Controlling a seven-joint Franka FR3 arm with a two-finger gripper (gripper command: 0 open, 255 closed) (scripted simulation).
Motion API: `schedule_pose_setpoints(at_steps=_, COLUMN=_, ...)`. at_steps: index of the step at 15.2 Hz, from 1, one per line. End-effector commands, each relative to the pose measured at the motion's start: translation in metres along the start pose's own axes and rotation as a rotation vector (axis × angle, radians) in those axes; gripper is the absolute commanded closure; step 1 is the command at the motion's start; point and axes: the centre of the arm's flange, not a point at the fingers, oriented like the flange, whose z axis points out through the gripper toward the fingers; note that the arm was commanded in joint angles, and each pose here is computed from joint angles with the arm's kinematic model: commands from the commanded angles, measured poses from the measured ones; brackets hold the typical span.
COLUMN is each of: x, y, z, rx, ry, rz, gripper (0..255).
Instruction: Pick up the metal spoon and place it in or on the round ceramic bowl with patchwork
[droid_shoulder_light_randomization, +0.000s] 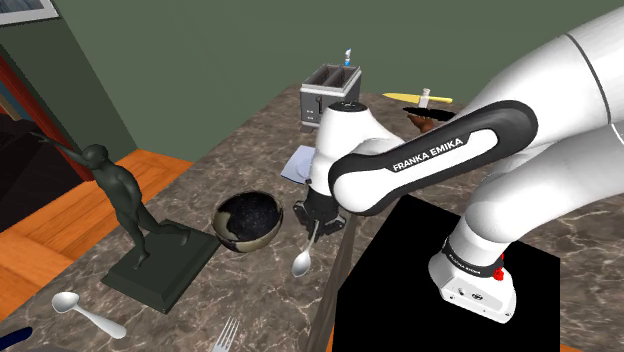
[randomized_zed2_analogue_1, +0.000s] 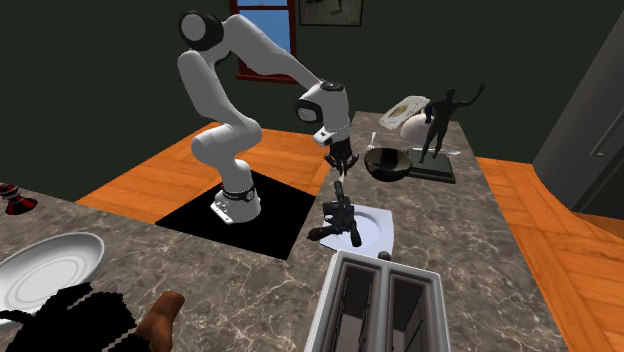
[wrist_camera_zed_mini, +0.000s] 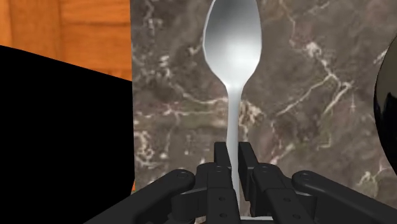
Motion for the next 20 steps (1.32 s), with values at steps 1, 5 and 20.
schedule_pose_setpoints(at_steps=1, x=-0.001, y=-0.001, z=-0.009, rx=-0.001, ry=0.000, rz=0.000, gripper=255)
schedule_pose_setpoints(at_steps=5, x=-0.004, y=-0.004, z=-0.030, rx=-0.001, ry=0.000, rz=0.000, gripper=255)
schedule_pose_setpoints(at_steps=20, x=-0.016, y=-0.016, z=-0.107, rx=-0.001, ry=0.000, rz=0.000, gripper=255)
